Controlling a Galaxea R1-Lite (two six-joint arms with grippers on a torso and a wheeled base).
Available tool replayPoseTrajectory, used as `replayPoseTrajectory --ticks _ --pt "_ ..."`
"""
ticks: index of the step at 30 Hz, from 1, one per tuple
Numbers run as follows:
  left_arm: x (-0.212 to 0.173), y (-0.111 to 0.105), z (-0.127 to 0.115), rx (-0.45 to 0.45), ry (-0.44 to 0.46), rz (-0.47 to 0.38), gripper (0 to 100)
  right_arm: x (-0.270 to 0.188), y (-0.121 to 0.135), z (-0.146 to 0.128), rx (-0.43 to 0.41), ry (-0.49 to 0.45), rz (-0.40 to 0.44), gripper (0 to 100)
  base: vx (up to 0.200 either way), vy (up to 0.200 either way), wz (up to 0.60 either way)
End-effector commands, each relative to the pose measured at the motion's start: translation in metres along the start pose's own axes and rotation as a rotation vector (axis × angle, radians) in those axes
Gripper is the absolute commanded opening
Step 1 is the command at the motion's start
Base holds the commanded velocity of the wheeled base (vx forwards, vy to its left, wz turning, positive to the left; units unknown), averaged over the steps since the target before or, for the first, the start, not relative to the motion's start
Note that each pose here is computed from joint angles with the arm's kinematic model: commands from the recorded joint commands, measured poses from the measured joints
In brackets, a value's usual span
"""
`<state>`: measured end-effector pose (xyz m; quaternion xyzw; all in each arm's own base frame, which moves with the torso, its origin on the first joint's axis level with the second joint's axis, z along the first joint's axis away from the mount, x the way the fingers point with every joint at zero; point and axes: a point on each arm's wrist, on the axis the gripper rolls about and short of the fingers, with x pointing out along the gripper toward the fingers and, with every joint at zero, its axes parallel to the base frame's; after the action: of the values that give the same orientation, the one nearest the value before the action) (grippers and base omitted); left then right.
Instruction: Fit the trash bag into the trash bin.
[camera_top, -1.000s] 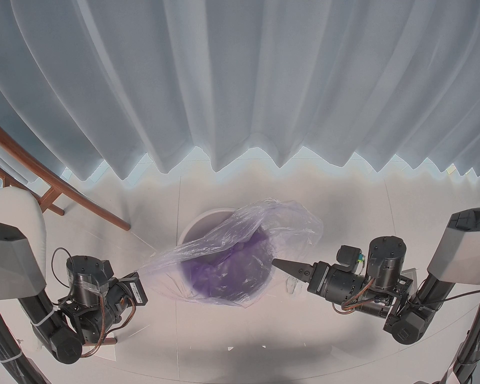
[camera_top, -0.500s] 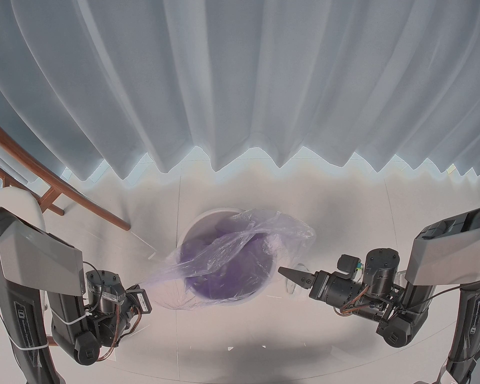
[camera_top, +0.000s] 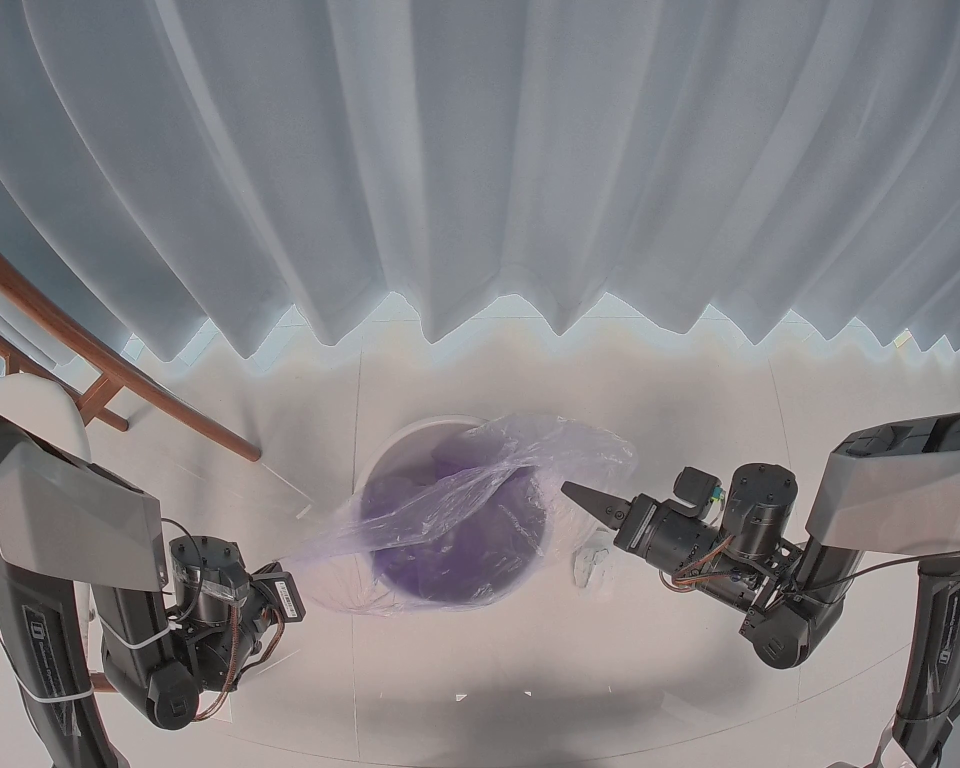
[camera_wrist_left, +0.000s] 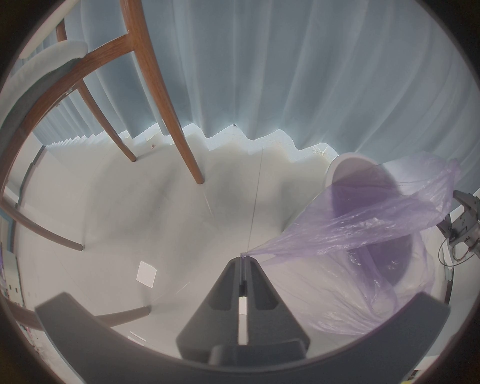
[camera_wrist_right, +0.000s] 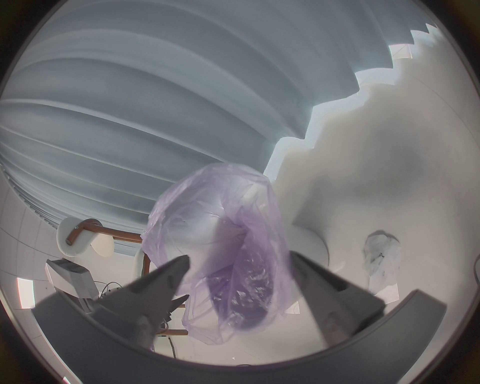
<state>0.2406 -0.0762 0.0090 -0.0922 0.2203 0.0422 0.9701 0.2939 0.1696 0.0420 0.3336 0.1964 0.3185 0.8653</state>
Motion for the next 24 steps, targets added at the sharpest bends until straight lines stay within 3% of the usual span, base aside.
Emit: replayPoseTrajectory --ticks 1,10,14,24 --pt "-0.002 -0.002 0.004 -0.005 -0.016 -0.009 0 0.003 0.001 0.001 -0.001 -0.007 0.01 0 0.0 0.0 0.0" --pt "-0.002 -0.002 0.002 0.001 -0.008 -0.008 0 0.003 -0.004 -0.004 0.002 0.008 -0.005 0 0.0 0.0 0.0" --pt "-0.001 0.006 -0.013 0.023 0.062 0.03 0 -0.009 -0.009 -0.014 0.022 0.069 -0.035 0 0.0 0.0 0.0" --pt "0.004 0.015 -0.028 0.04 0.135 0.072 0 -0.013 -0.022 -0.031 0.054 0.179 -0.097 0 0.0 0.0 0.0"
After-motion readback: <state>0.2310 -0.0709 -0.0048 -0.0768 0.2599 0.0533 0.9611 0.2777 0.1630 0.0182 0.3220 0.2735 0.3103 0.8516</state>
